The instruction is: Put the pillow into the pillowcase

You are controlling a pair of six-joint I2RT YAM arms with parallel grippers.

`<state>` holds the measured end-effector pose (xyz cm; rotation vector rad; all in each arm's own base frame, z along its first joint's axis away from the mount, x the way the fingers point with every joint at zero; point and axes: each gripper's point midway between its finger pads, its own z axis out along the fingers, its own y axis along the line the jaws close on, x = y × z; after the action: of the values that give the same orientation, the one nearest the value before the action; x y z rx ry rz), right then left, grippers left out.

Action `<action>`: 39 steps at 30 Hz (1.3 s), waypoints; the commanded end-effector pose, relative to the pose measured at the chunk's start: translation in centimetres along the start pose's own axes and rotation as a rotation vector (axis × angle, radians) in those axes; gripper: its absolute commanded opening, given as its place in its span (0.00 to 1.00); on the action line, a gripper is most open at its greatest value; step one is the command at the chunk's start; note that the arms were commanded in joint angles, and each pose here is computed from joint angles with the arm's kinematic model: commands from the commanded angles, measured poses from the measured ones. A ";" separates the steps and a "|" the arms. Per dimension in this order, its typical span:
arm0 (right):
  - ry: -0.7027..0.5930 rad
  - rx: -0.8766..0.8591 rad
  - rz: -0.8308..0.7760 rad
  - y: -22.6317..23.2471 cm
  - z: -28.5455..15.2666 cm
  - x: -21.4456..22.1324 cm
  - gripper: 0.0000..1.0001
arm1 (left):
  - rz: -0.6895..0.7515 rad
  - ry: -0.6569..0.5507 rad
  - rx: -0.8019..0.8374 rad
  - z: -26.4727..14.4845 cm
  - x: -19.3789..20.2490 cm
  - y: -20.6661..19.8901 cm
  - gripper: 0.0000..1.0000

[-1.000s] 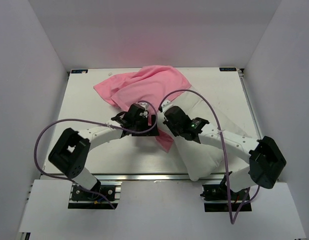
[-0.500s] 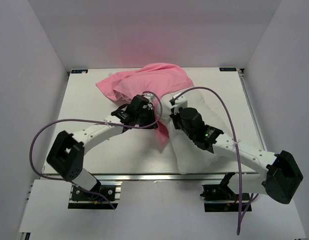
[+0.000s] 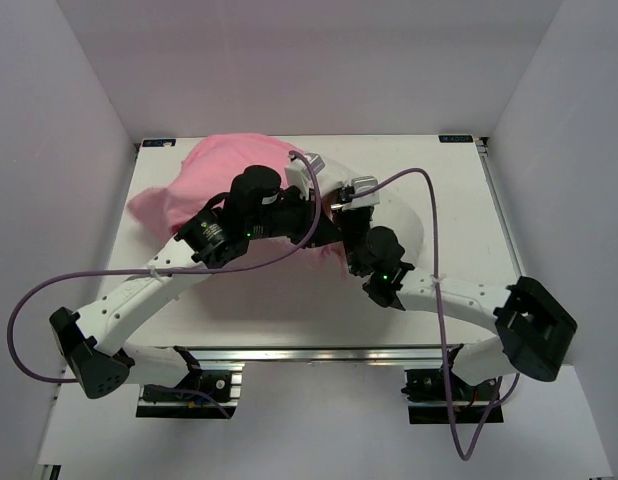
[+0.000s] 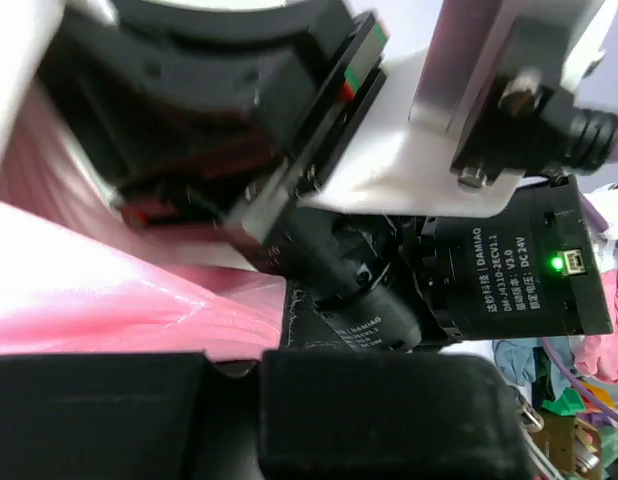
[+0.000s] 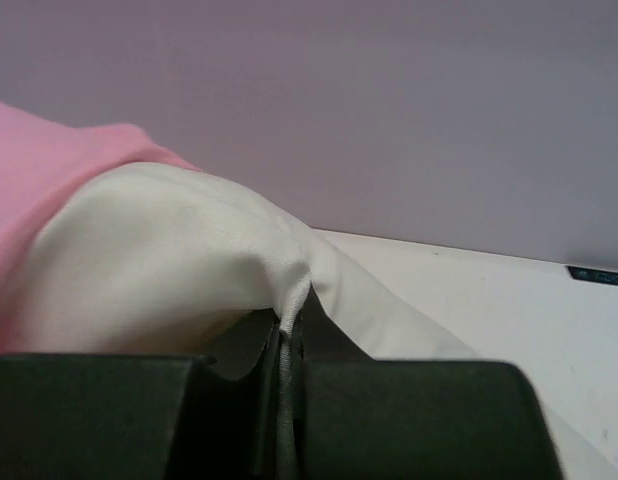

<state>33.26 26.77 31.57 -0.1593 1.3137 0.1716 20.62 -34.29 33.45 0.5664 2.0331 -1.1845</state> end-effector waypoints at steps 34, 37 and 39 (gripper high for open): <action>0.563 -0.450 0.229 0.0 -16.9 6.8 0.89 | 0.093 0.017 -0.676 -4.3 -2.0 9.4 0.98; 0.656 -0.250 0.243 -3.3 -16.2 6.3 0.89 | 0.194 0.090 -0.741 -1.2 -3.2 11.3 0.98; 0.678 -0.148 0.259 -5.1 -15.3 5.4 0.89 | 0.229 0.148 -0.766 0.9 -3.2 12.4 0.96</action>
<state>20.16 22.46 22.72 -0.3772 1.8732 0.6153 29.86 -30.40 29.89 0.3777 2.2384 -0.3946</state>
